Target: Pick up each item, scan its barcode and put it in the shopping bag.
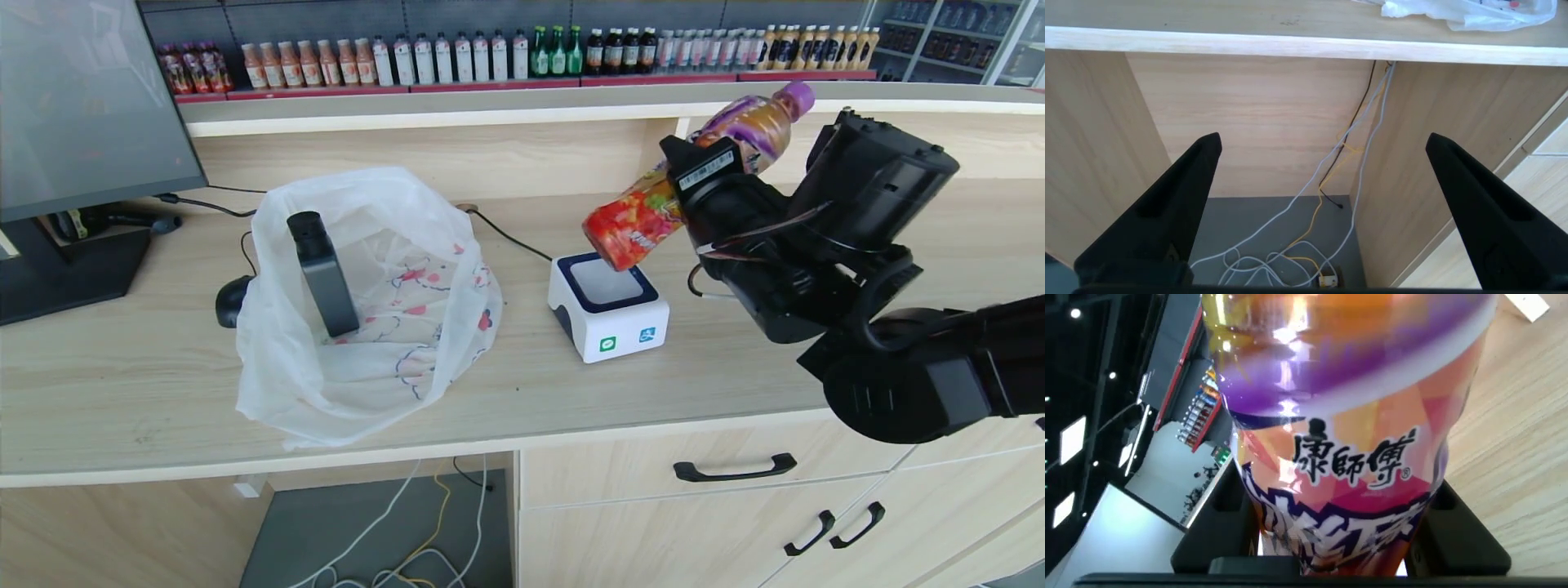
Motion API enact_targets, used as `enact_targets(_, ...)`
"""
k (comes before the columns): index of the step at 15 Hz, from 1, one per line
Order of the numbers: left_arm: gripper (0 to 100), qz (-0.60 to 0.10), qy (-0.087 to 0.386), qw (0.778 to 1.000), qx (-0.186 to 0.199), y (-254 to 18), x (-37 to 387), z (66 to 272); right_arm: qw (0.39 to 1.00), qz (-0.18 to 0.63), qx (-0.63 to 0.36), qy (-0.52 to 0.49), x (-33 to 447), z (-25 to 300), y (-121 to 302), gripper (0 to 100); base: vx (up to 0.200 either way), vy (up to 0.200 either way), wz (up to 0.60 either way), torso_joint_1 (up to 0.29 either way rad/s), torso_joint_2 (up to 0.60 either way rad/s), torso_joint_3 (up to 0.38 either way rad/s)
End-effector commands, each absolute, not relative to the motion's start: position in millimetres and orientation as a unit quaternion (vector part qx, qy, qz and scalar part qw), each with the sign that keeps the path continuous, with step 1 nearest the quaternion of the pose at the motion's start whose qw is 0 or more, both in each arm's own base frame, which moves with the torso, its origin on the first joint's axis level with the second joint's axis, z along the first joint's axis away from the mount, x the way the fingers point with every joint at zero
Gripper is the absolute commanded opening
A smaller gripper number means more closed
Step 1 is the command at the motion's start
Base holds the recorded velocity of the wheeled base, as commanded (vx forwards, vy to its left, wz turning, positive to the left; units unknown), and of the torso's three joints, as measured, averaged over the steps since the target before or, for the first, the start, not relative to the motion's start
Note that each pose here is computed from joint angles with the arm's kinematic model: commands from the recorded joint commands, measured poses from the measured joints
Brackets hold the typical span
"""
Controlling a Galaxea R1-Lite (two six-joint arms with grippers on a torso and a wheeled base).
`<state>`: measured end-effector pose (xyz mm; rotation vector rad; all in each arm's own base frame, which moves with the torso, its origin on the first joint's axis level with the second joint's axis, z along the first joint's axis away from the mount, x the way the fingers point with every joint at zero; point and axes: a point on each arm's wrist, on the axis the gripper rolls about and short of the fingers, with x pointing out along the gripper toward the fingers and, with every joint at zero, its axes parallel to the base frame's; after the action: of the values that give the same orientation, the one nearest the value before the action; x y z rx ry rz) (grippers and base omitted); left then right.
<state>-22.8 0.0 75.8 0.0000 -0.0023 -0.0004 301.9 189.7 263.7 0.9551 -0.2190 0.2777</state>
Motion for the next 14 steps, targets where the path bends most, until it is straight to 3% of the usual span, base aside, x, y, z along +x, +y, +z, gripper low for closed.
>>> enact_targets(1,100,0.000,-0.002,1.000,0.000,0,-23,76,0.869,0.144,0.452,-0.138,284,290,179,0,0.000,0.000,0.00,0.000,0.00,0.000)
enact_targets(7,100,0.000,-0.002,1.000,0.000,0,-23,76,0.908,0.147,0.351,-0.178,242,313,163,0,0.000,0.000,0.00,0.000,0.00,0.000)
enact_targets(11,100,0.000,-0.002,1.000,0.000,0,-23,76,0.928,0.171,0.245,-0.221,224,310,162,0,0.000,0.000,0.00,0.000,0.00,0.000)
enact_targets(14,100,0.000,-0.002,1.000,0.000,0,-23,76,0.936,0.202,0.160,-0.241,221,289,163,0,0.000,0.000,0.00,0.000,0.00,0.000)
